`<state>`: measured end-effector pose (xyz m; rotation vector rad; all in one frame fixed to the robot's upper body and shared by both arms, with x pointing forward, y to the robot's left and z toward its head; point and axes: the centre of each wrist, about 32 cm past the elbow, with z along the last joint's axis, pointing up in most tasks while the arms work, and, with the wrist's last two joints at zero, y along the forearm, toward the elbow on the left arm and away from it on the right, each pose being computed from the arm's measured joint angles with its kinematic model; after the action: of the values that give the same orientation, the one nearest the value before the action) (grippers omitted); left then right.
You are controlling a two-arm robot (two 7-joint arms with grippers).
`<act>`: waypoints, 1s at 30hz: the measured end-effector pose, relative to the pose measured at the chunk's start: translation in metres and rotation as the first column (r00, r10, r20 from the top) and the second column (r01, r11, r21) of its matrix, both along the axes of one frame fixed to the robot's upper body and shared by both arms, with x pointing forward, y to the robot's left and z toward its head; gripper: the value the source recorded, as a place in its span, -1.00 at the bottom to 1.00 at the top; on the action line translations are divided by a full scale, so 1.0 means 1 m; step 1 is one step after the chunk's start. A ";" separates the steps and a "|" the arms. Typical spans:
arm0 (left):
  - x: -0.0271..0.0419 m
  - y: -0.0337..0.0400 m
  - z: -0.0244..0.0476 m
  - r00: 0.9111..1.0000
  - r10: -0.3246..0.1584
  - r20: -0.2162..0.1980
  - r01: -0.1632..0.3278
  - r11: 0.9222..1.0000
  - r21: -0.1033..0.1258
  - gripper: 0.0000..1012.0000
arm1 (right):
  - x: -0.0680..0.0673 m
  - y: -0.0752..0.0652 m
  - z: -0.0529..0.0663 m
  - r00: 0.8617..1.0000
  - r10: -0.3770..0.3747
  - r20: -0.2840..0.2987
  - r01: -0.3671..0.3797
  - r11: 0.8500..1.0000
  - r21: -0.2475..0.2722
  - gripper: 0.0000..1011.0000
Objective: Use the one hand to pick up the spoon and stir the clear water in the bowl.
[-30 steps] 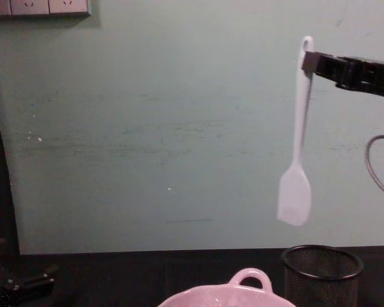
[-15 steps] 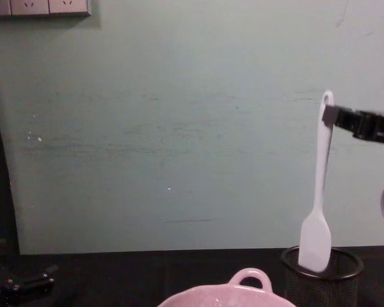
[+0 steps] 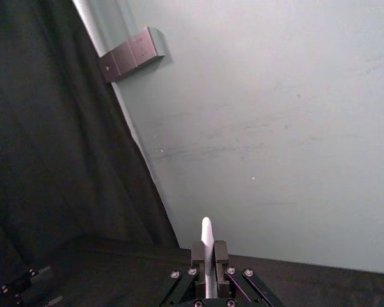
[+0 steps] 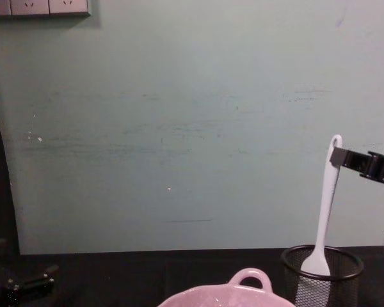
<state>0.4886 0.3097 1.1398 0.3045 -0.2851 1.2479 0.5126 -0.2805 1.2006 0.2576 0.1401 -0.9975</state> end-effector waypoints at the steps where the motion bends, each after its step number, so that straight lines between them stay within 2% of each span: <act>1: 0.0000 0.0000 0.0000 1.000 0.000 0.000 0.000 1.000 0.000 1.00 | 0.000 0.000 -0.002 1.000 0.000 -0.005 0.000 1.000 0.005 -0.81; 7: 0.0000 0.0000 0.0000 1.000 0.000 0.000 0.000 1.000 0.000 1.00 | 0.000 -0.003 -0.011 0.999 -0.004 -0.039 0.005 0.999 0.050 -0.81; 19: 0.0000 0.0000 0.0000 1.000 0.000 0.000 0.000 1.000 0.000 1.00 | 0.000 -0.008 -0.022 0.997 -0.013 -0.082 0.022 0.994 0.106 -0.81; 30: 0.0000 0.0000 0.0000 1.000 0.000 0.000 0.000 1.000 0.000 1.00 | 0.003 -0.013 -0.036 0.991 -0.021 -0.132 0.043 0.984 0.172 -0.81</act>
<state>0.4886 0.3097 1.1398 0.3044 -0.2850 1.2479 0.5154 -0.2936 1.1647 0.3564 0.3443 -1.0356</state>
